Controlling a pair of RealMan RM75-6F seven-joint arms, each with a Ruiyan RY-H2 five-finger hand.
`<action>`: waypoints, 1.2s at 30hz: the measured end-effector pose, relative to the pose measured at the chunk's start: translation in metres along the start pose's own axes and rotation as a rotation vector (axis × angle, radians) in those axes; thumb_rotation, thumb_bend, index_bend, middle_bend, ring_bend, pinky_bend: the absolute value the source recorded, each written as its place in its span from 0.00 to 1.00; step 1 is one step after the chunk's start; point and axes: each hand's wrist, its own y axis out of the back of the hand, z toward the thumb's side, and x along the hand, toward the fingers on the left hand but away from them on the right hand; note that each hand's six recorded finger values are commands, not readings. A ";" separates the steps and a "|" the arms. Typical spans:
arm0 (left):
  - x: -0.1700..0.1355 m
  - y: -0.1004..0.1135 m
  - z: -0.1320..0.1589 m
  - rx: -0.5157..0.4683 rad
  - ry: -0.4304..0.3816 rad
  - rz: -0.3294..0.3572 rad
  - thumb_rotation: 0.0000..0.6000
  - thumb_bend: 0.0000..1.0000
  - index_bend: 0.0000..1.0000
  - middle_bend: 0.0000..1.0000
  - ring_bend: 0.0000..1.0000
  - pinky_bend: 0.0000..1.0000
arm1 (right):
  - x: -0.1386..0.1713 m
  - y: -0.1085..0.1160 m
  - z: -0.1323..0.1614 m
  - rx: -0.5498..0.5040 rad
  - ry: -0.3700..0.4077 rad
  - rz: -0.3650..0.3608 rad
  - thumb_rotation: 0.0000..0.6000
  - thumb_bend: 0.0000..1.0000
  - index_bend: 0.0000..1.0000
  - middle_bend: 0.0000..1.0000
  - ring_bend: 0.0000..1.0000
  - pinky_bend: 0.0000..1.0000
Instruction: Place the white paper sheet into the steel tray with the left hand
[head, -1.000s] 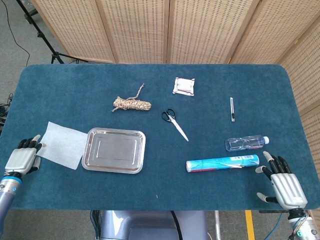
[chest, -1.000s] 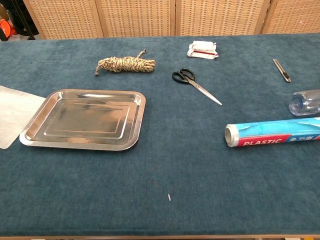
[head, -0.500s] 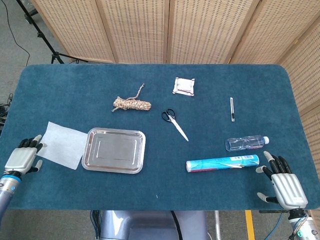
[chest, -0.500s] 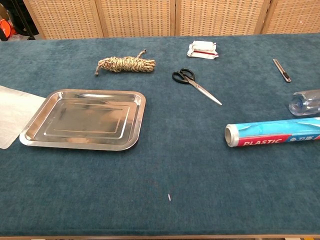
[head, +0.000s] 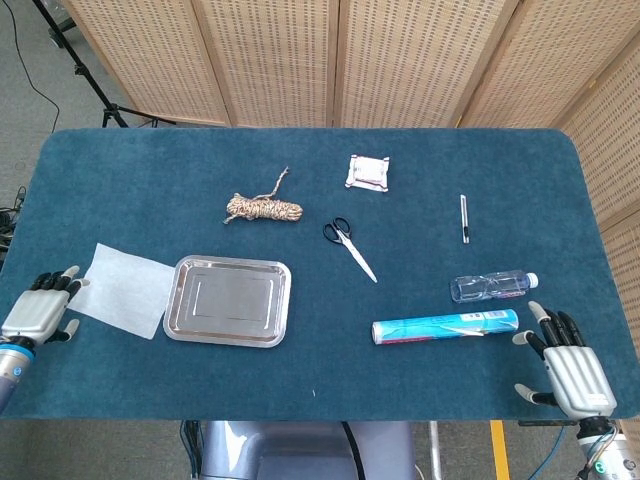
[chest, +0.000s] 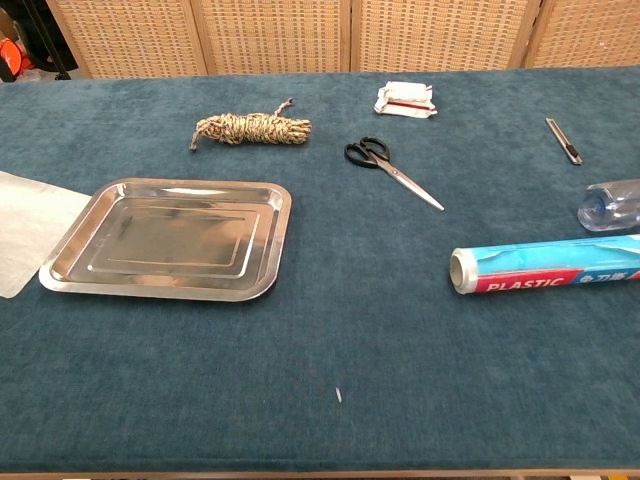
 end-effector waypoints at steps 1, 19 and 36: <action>0.000 0.001 0.000 0.004 -0.002 -0.012 1.00 0.44 0.10 0.00 0.00 0.00 | 0.000 0.000 0.000 0.000 0.000 -0.001 1.00 0.00 0.33 0.01 0.00 0.00; -0.001 0.009 0.006 0.016 -0.006 -0.024 1.00 0.47 0.33 0.00 0.00 0.00 | -0.001 0.000 0.000 -0.004 0.000 -0.005 1.00 0.00 0.33 0.01 0.00 0.00; -0.003 -0.003 0.007 0.044 -0.014 -0.059 1.00 0.47 0.34 0.00 0.00 0.00 | 0.000 0.001 0.000 -0.005 0.001 -0.012 1.00 0.00 0.33 0.01 0.00 0.00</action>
